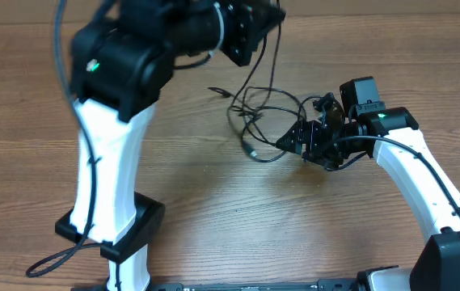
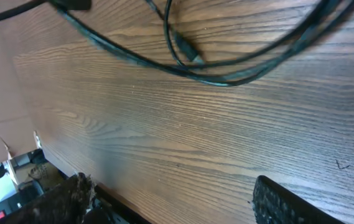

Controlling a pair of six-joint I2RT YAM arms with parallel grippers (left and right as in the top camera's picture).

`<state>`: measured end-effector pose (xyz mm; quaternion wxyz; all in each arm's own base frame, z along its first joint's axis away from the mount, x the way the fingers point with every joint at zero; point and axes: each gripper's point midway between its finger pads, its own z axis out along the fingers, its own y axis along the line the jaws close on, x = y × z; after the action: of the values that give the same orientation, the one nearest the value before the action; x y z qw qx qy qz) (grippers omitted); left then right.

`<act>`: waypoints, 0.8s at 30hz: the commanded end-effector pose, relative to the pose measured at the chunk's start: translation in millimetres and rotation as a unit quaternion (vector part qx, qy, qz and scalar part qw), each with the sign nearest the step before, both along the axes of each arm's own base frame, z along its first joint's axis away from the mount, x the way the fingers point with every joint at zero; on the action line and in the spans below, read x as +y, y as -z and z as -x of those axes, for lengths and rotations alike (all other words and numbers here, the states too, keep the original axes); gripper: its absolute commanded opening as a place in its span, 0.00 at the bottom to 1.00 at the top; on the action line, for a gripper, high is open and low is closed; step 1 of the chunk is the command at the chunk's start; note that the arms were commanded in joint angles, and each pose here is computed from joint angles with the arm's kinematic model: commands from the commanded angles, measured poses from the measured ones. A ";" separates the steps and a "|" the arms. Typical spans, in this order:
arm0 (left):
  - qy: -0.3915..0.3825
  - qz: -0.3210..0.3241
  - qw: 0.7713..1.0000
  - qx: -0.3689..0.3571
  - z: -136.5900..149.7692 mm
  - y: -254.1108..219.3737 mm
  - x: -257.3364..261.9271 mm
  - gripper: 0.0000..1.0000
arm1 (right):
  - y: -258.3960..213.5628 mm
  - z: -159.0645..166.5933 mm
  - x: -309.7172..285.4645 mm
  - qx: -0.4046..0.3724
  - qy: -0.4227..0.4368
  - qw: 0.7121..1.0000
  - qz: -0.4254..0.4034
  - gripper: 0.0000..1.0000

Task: Untangle cables
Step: 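Lift the cable with the left gripper and carry it far left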

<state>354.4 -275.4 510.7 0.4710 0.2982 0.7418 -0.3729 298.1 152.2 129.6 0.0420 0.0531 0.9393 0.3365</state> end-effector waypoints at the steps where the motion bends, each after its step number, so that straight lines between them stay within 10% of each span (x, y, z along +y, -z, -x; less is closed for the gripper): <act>1: -0.012 0.072 0.994 -0.082 25.8 -67.8 23.3 0.04 | -5.4 -3.6 3.0 -0.010 -0.007 1.000 -0.010 0.81; 10: -0.124 0.141 0.965 -0.184 29.3 -143.9 95.7 0.04 | 0.2 -3.3 -4.0 -0.007 0.000 1.000 0.015 0.81; 18: -0.362 0.022 0.929 -0.066 -35.3 -59.5 172.7 0.04 | 0.3 -2.8 -4.0 -0.006 0.000 1.000 0.015 0.81; 24: -0.652 -0.147 0.742 0.046 -59.7 39.1 285.7 0.04 | 0.9 -1.1 -4.4 -0.001 0.000 1.000 0.016 0.81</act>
<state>401.7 -69.8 501.5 0.5420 -0.0510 0.8357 -0.0723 295.4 147.9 125.9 0.0372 0.0567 0.9442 0.3222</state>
